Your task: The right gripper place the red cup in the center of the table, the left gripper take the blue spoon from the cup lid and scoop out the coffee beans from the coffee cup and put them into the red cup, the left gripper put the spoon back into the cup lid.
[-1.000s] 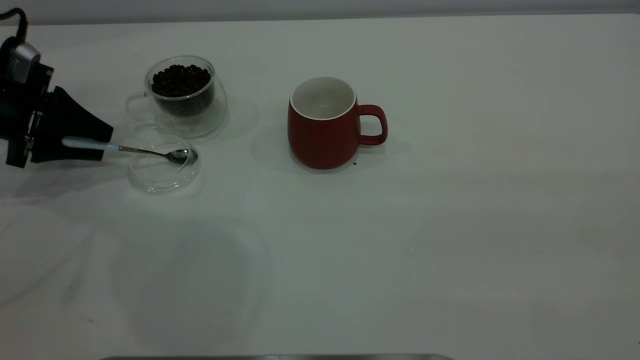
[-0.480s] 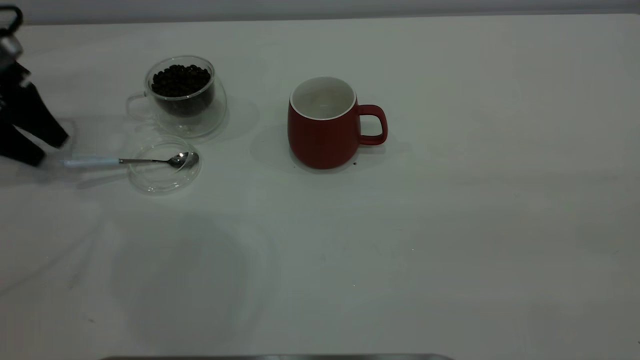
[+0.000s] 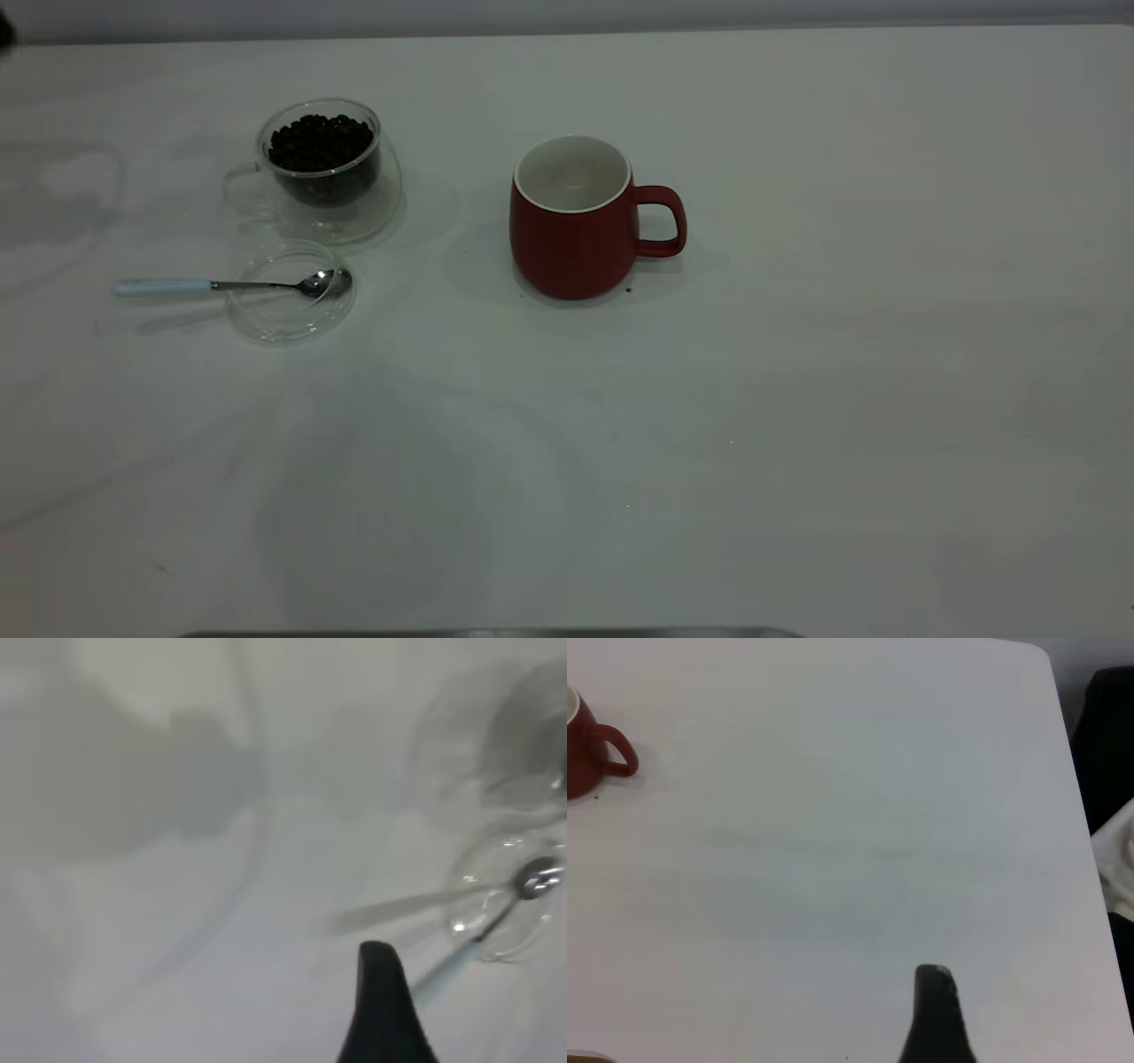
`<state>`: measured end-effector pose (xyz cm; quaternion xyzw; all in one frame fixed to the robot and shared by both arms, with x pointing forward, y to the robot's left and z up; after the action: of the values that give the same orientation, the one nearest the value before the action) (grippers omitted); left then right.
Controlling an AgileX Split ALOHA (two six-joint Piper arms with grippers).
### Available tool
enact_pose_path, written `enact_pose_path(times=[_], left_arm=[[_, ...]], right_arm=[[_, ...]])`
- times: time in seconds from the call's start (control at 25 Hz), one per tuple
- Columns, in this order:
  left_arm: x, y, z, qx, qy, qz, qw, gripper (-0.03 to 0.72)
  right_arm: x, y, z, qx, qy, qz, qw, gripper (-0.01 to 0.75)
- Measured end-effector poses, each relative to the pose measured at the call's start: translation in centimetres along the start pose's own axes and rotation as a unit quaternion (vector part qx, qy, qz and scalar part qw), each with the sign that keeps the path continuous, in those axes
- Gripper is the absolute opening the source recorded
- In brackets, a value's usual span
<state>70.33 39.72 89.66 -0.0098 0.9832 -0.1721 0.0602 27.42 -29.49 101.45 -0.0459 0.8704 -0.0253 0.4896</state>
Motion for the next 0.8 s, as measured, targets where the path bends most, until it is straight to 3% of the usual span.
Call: enact_pose_path(times=[0.24, 0.48, 0.64, 0.8], left_arm=[[1.8, -7.6, -6.2, -0.063, -0.024, 0.050, 0.996, 0.567], [8.9, -15.9, -11.6, -0.070, -0.048, 0.115, 0.990, 0.568], [14.4, -17.7, -14.9, -0.075, -0.079, 0.123, 0.986, 0.568], [20.8, -17.4, -17.3, -0.107, -0.114, 0.112, 0.981, 0.568]], right_arm=[[0.0, 0.0, 0.0, 0.000, 0.000, 0.000, 1.000, 0.587], [0.0, 0.0, 0.0, 0.000, 0.000, 0.000, 1.000, 0.587], [0.0, 0.0, 0.0, 0.000, 0.000, 0.000, 1.000, 0.587], [0.0, 0.0, 0.0, 0.000, 0.000, 0.000, 1.000, 0.587]])
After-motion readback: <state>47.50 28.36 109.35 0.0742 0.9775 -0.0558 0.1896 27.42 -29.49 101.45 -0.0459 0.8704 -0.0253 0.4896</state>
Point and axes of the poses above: a point on each arm's last joint axis where the gripper is mounted, z pointing out along that axis toward the gripper, y along the wrist's bending axis when the last joint is at zero, x = y × z, the point moved 5 cm from there along z, pointing out along that axis toward the gripper, and after that the axes turned 1 degree about -z, right-handed, at the moved point
